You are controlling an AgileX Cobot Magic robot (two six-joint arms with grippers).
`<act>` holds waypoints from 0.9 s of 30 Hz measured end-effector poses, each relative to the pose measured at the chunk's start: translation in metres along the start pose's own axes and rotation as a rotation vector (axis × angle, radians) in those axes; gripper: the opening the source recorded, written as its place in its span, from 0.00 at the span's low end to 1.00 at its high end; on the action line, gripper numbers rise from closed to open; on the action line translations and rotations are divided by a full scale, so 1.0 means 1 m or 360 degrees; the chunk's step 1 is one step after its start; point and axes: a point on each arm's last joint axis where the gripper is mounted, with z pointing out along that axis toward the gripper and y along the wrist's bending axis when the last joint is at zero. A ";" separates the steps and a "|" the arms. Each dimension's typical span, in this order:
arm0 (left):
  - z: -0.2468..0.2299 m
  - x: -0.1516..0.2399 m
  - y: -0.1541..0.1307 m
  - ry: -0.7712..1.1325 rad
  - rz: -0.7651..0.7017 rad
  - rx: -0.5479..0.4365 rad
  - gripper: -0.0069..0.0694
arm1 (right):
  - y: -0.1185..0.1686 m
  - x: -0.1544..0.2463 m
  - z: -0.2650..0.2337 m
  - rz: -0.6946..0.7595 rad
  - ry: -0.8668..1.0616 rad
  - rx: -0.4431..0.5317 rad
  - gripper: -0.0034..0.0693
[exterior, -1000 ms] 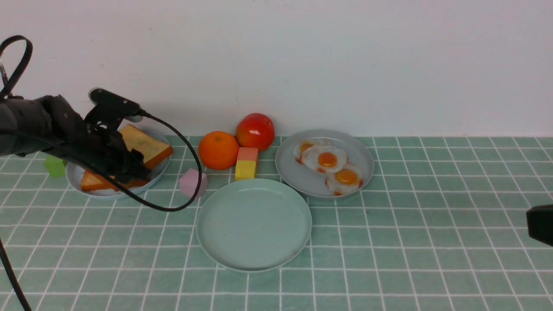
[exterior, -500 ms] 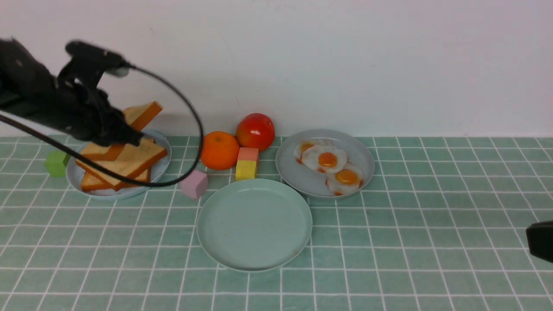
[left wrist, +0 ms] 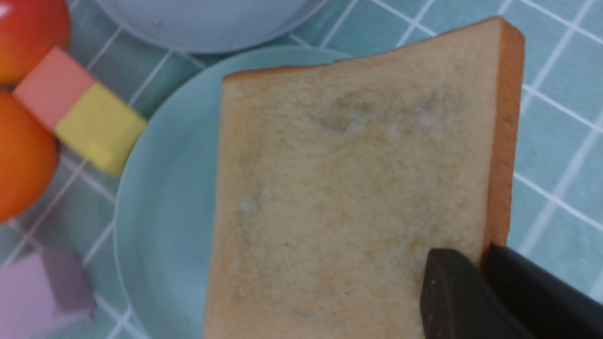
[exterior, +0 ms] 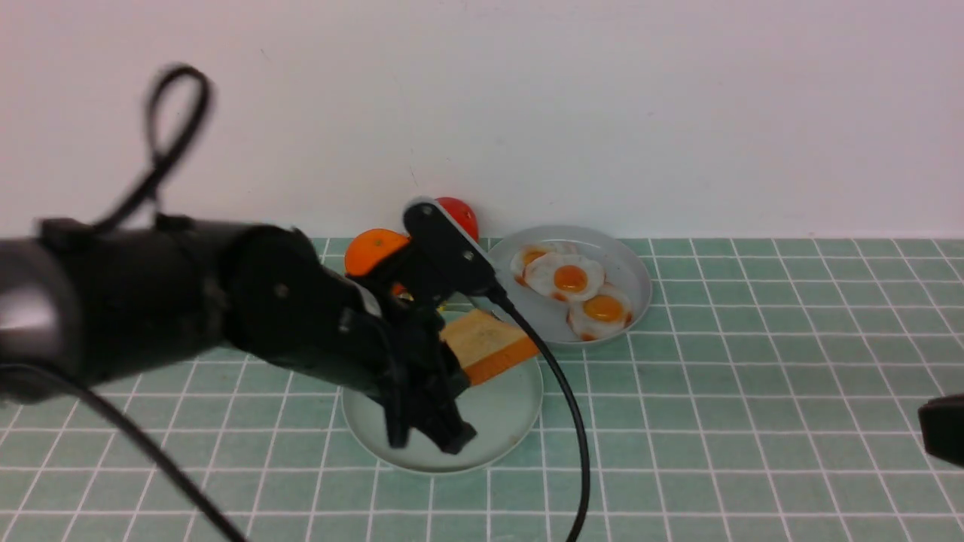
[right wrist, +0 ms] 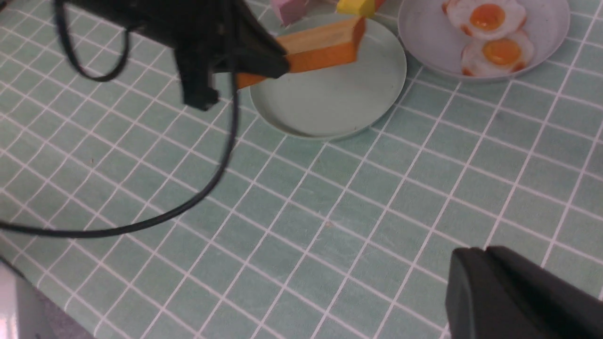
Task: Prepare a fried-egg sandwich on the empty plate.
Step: Use the left arm to put a slice of bread into the empty plate in the middle, then use the right arm to grab a fried egg
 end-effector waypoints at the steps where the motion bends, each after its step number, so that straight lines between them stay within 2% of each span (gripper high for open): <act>1: 0.002 0.001 0.000 0.0003 0.0002 0.0000 0.16 | 0.000 0.000 0.000 0.0000 0.0003 -0.0001 0.11; 6: 0.027 0.008 0.002 0.0019 0.0028 -0.0040 0.16 | 0.002 0.006 0.000 0.0002 0.0101 -0.0030 0.13; 8: 0.036 0.013 0.002 0.0063 0.0090 -0.0042 0.19 | 0.002 0.009 0.000 0.0002 0.0151 -0.0043 0.16; 13: 0.041 0.016 0.002 0.0096 0.0177 -0.0050 0.35 | 0.003 0.011 -0.001 0.0002 0.0188 -0.0053 0.32; 16: 0.041 0.016 0.003 0.0091 0.0191 -0.0058 0.52 | 0.003 0.011 -0.001 0.0002 0.0187 -0.0052 0.45; 21: 0.032 0.014 0.002 0.0113 0.0188 -0.0038 0.69 | 0.002 0.008 0.003 0.0047 0.0180 -0.0044 0.55; 24: 0.006 0.009 0.000 0.0131 0.0122 -0.0003 0.70 | -0.004 0.002 0.017 0.0108 0.0211 -0.0029 0.55; 27: -0.044 -0.006 -0.001 0.0001 -0.0173 -0.0027 0.58 | -0.016 -0.008 0.045 0.0156 0.0251 0.0000 0.54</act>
